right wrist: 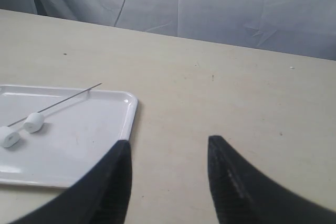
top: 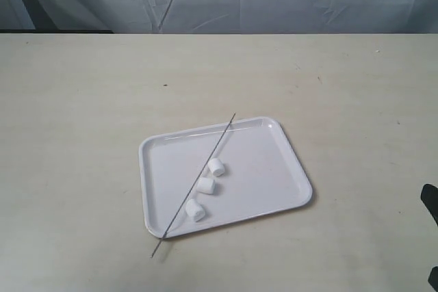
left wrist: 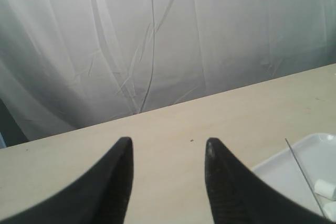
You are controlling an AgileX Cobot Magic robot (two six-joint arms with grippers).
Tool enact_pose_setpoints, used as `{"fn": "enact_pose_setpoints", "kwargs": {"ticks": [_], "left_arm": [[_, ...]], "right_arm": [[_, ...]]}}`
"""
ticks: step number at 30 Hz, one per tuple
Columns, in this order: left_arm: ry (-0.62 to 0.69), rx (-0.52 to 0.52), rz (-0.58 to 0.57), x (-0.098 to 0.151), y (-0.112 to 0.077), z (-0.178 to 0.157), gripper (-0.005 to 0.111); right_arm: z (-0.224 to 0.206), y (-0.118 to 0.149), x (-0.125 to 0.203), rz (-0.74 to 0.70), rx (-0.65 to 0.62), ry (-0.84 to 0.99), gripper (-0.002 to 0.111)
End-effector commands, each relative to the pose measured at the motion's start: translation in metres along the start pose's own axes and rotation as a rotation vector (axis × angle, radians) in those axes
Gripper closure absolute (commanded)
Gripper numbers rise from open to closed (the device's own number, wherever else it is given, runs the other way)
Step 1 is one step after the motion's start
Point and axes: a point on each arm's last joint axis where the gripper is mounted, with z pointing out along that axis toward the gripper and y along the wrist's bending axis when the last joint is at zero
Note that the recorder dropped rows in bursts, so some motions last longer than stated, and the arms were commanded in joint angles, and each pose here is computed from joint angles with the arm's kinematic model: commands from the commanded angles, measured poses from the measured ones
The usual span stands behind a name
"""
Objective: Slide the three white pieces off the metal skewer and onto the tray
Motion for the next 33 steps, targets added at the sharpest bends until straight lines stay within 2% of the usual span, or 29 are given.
{"fn": "enact_pose_setpoints", "kwargs": {"ticks": [1, 3, 5, 10, 13, 14, 16, 19, 23, 33], "left_arm": [[-0.074, -0.002, -0.163, -0.006, 0.001, 0.000, 0.065], [-0.153, -0.015, -0.340, -0.012, 0.004, -0.001, 0.065], [-0.190, -0.063, -0.360, -0.015, 0.009, -0.002, 0.065], [-0.228, -0.219, -0.137, -0.018, 0.021, -0.005, 0.065], [-0.225, -0.332, -0.083, -0.017, 0.030, -0.007, 0.065], [-0.181, -0.379, -0.065, -0.014, 0.034, -0.008, 0.065], [-0.098, -0.410, -0.130, -0.005, 0.037, -0.008, 0.065], [0.020, -0.423, -0.234, 0.007, 0.037, -0.008, 0.065], [0.154, -0.388, -0.210, 0.018, 0.032, -0.008, 0.065], [0.167, -0.385, -0.185, 0.019, 0.032, -0.008, 0.065]], "right_arm": [[0.000, 0.000, 0.000, 0.007, 0.007, -0.008, 0.064], [0.000, 0.000, 0.000, 0.007, 0.007, -0.008, 0.064], [0.000, 0.000, 0.000, 0.007, 0.007, -0.008, 0.064], [0.000, 0.000, 0.000, 0.007, 0.007, -0.008, 0.064], [0.000, 0.000, 0.000, 0.007, 0.007, -0.008, 0.064], [0.000, 0.000, 0.000, 0.007, 0.007, -0.008, 0.064], [0.000, 0.000, 0.000, 0.007, 0.007, -0.008, 0.064], [0.000, 0.000, 0.000, 0.007, 0.007, -0.008, 0.064], [0.000, 0.000, 0.000, 0.007, 0.007, -0.008, 0.064], [0.000, 0.000, 0.000, 0.007, 0.007, -0.008, 0.064]]}}
